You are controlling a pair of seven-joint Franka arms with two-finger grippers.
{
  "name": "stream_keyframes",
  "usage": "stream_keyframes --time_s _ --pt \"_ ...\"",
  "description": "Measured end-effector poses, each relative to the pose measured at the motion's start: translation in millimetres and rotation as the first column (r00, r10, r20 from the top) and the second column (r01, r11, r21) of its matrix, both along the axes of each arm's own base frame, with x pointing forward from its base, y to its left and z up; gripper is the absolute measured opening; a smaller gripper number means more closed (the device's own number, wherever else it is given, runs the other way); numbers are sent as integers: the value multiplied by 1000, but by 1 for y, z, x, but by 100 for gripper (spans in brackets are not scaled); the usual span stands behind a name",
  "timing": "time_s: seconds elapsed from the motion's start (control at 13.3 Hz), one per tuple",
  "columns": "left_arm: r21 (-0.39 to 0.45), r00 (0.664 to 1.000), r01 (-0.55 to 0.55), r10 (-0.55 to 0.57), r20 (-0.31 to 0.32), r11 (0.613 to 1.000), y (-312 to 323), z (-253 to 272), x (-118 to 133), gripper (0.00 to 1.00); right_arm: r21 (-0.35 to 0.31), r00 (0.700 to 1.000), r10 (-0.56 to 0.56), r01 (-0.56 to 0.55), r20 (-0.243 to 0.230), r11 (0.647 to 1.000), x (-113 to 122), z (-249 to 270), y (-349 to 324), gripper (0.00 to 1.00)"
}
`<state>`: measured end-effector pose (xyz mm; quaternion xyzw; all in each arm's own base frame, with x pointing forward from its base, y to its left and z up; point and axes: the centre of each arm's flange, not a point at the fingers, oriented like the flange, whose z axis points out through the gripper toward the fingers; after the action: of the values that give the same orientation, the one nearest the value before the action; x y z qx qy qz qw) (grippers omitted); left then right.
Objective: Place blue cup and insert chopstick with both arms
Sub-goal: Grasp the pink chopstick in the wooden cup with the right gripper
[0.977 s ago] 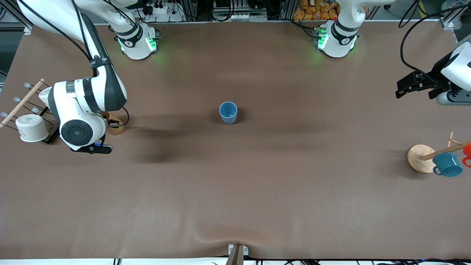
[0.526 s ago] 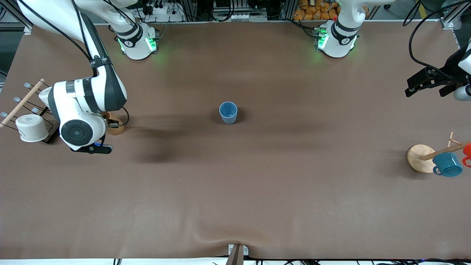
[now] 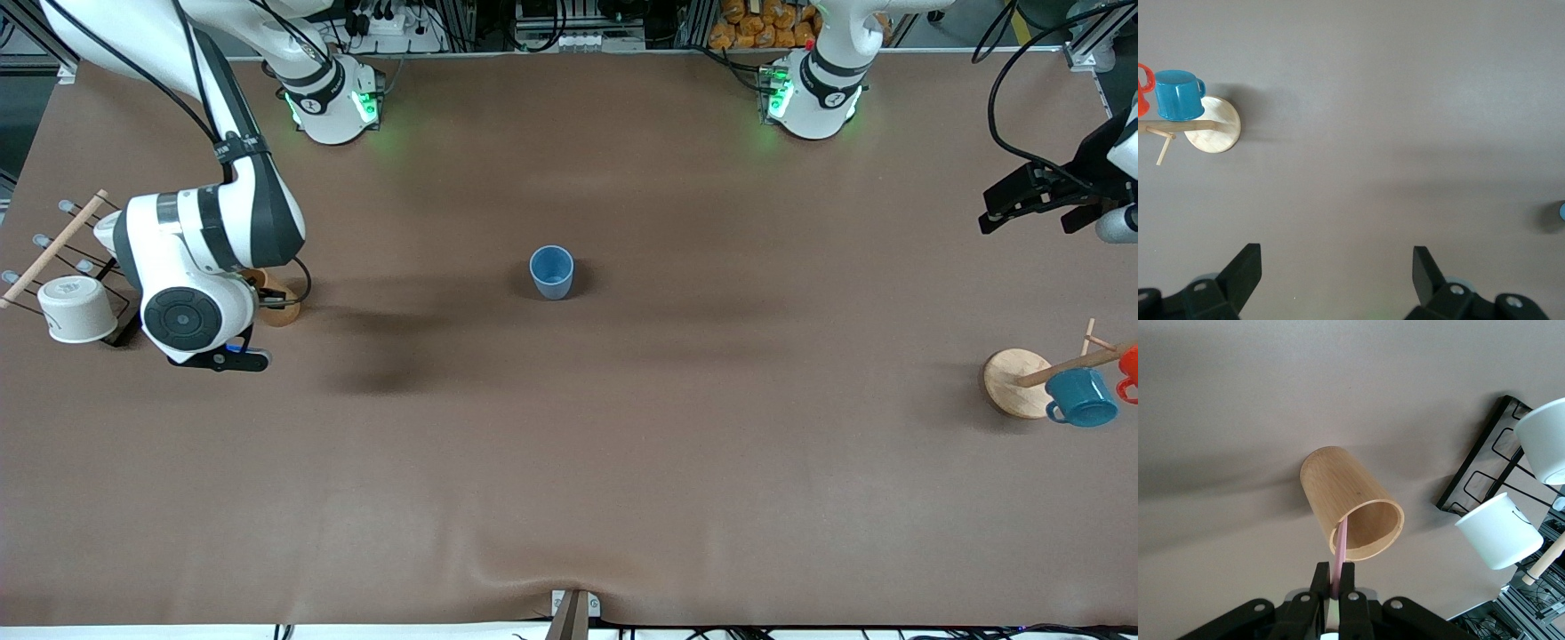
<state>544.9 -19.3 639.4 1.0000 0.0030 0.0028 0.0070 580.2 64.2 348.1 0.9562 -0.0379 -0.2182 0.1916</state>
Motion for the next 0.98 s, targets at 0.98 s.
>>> stream_keyframes --time_s 0.98 --pt "0 1000 -2 2 -11 1000 1 -4 2 100 27 999 39 -40 29 999 9 44 -2 9"
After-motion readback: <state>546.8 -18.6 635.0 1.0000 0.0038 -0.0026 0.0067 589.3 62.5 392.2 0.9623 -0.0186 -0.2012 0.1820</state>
